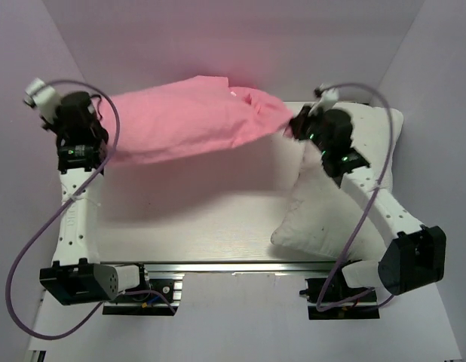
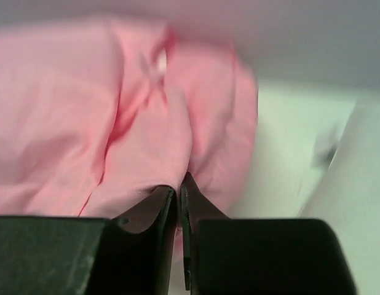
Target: Put the pillow into the pillowcase
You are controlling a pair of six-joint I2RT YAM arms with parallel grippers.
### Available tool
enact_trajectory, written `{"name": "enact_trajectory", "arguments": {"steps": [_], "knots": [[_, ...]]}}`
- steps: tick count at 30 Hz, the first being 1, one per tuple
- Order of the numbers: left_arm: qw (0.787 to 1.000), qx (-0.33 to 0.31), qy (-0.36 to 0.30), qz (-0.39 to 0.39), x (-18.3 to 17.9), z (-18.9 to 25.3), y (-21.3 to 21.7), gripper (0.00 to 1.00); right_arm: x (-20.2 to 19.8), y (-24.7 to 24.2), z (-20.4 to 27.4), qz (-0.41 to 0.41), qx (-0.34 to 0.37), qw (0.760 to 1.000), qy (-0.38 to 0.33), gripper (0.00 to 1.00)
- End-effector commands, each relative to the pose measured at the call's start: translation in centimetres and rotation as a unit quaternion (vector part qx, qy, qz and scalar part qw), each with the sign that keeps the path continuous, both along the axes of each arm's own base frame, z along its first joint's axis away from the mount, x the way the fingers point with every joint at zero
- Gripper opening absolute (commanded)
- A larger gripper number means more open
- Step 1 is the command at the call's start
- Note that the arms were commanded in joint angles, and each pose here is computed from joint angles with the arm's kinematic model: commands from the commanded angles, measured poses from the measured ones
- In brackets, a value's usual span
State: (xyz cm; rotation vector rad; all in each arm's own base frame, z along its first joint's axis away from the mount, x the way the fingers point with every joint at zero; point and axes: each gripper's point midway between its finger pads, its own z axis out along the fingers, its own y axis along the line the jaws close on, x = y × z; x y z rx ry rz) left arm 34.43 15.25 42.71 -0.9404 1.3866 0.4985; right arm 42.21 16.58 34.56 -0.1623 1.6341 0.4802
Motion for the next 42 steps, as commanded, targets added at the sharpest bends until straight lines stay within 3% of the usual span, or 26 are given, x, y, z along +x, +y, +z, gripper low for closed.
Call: {"name": "enact_trajectory", "arguments": {"steps": [1, 2, 3, 4, 5, 6, 7, 8, 9, 13, 17, 19, 20, 24, 29, 34, 42], "knots": [[0.984, -0.105, 0.121, 0.076, -3.5, -13.2, 0.2, 0.20, -3.3, 1.4, -9.8, -0.010, -0.038, 0.994, 0.106, 0.13], [0.978, -0.147, 0.127, 0.077, -4.2, -15.2, -0.5, 0.23, -4.8, 1.1, -13.8, -0.017, -0.046, 0.988, 0.145, 0.16], [0.972, -0.184, 0.115, 0.085, -4.6, -16.3, -1.1, 0.46, -6.5, 0.2, -16.1, -0.045, -0.038, 0.982, 0.181, 0.20], [0.972, -0.182, 0.122, 0.085, -4.7, -16.6, -1.0, 0.47, -6.5, -0.1, -15.5, -0.052, -0.036, 0.983, 0.172, 0.24], [0.970, -0.185, 0.131, 0.084, -4.8, -16.8, -1.1, 0.69, -7.2, -0.5, -16.1, -0.059, -0.034, 0.981, 0.183, 0.34], [0.970, -0.189, 0.128, 0.084, -5.0, -15.5, -1.3, 0.89, -8.0, -1.3, -16.4, -0.069, -0.039, 0.980, 0.185, 0.52], [0.971, -0.188, 0.128, 0.080, -4.9, -14.8, -1.3, 0.97, -8.5, -1.7, -16.7, -0.072, -0.049, 0.978, 0.192, 0.63], [0.971, -0.188, 0.127, 0.077, -4.9, -14.3, -1.3, 0.98, -8.7, -1.9, -16.5, -0.072, -0.057, 0.977, 0.191, 0.81], [0.973, -0.184, 0.123, 0.071, -4.9, -13.2, -1.4, 0.98, -8.8, -2.2, -15.5, -0.075, -0.062, 0.977, 0.192, 0.89], [0.977, -0.179, 0.112, 0.033, -4.3, -11.7, -2.0, 0.98, -8.6, -0.8, -12.4, -0.033, -0.067, 0.982, 0.175, 0.89], [0.973, -0.184, 0.123, -0.071, -1.5, -12.3, -4.2, 0.98, -7.3, 1.6, -11.5, 0.014, -0.083, 0.981, 0.173, 0.89], [0.965, -0.190, 0.127, -0.126, 1.0, -13.5, -5.6, 0.98, -7.1, 3.4, -11.8, 0.036, -0.094, 0.978, 0.180, 0.89], [0.952, -0.210, 0.140, -0.175, 2.0, -14.9, -7.3, 0.98, -6.3, 4.4, -12.4, 0.041, -0.102, 0.975, 0.193, 0.89], [0.920, -0.245, 0.188, -0.241, 5.4, -19.0, -10.5, 0.98, -4.3, 8.3, -14.6, 0.048, -0.129, 0.965, 0.225, 0.89], [0.894, -0.244, 0.262, -0.268, 8.4, -24.4, -14.2, 0.98, -1.3, 10.4, -20.8, -0.022, -0.164, 0.929, 0.330, 0.89], [0.844, -0.286, 0.348, -0.293, 9.0, -31.4, -17.2, 0.98, -1.0, 12.7, -24.7, -0.024, -0.173, 0.913, 0.368, 0.89], [0.830, -0.317, 0.382, -0.253, 6.3, -36.1, -17.1, 0.98, -5.2, 13.1, -30.1, -0.026, -0.202, 0.890, 0.409, 0.87]]}}
